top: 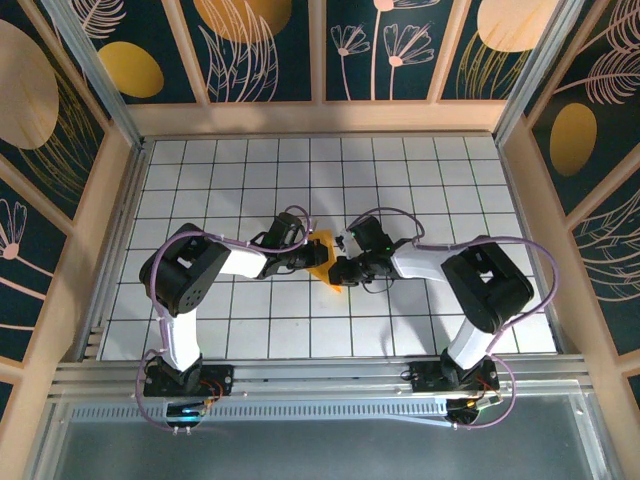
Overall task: Fold a paper plane with a square sheet of paper (fold left side to right side)
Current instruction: Fourth fold the wing at the center of the table, then turn over the paper at the center of the table.
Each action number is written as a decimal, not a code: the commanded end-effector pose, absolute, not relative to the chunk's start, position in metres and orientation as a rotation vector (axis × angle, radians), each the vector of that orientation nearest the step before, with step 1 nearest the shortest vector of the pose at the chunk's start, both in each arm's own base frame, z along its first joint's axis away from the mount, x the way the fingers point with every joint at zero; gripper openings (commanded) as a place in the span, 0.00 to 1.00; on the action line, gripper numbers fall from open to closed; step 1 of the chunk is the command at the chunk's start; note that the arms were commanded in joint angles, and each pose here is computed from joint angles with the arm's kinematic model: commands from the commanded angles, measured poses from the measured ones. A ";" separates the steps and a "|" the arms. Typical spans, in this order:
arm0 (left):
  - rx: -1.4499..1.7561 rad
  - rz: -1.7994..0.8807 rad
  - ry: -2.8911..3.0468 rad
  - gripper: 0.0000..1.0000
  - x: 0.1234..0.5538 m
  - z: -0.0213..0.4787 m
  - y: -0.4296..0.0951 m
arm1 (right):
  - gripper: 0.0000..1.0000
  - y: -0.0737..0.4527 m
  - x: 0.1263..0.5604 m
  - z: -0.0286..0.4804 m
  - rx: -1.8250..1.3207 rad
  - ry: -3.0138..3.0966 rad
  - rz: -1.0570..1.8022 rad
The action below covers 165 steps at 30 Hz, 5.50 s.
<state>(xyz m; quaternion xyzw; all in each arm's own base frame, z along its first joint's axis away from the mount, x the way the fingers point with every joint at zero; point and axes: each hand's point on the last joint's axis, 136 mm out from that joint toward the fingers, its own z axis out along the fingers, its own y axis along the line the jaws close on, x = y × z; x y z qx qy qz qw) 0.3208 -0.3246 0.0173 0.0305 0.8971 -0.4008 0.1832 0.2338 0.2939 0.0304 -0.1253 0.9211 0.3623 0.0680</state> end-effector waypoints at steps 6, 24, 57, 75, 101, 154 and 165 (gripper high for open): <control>0.002 -0.981 2.658 0.00 0.309 -0.019 -0.300 | 0.00 0.288 0.239 0.019 -0.367 2.793 1.042; -0.089 -0.922 2.685 0.00 0.310 -0.030 -0.291 | 0.00 0.266 0.200 0.002 -0.308 2.894 1.068; -0.039 -0.967 2.654 0.00 0.311 -0.016 -0.298 | 0.00 0.301 0.258 0.041 -0.310 2.697 1.110; -0.053 -0.956 2.663 0.00 0.312 -0.018 -0.297 | 0.00 0.295 0.262 0.007 -0.285 2.788 0.998; 0.003 -1.137 2.510 0.12 0.328 0.044 -0.323 | 0.03 0.264 0.205 0.051 -0.451 2.761 1.073; 0.238 -1.486 1.658 0.81 0.283 0.295 -0.299 | 0.00 0.246 0.282 0.274 -0.530 1.774 1.444; 0.376 -1.642 1.574 0.68 0.274 0.314 -0.324 | 0.00 0.252 0.249 0.303 -0.645 1.721 1.588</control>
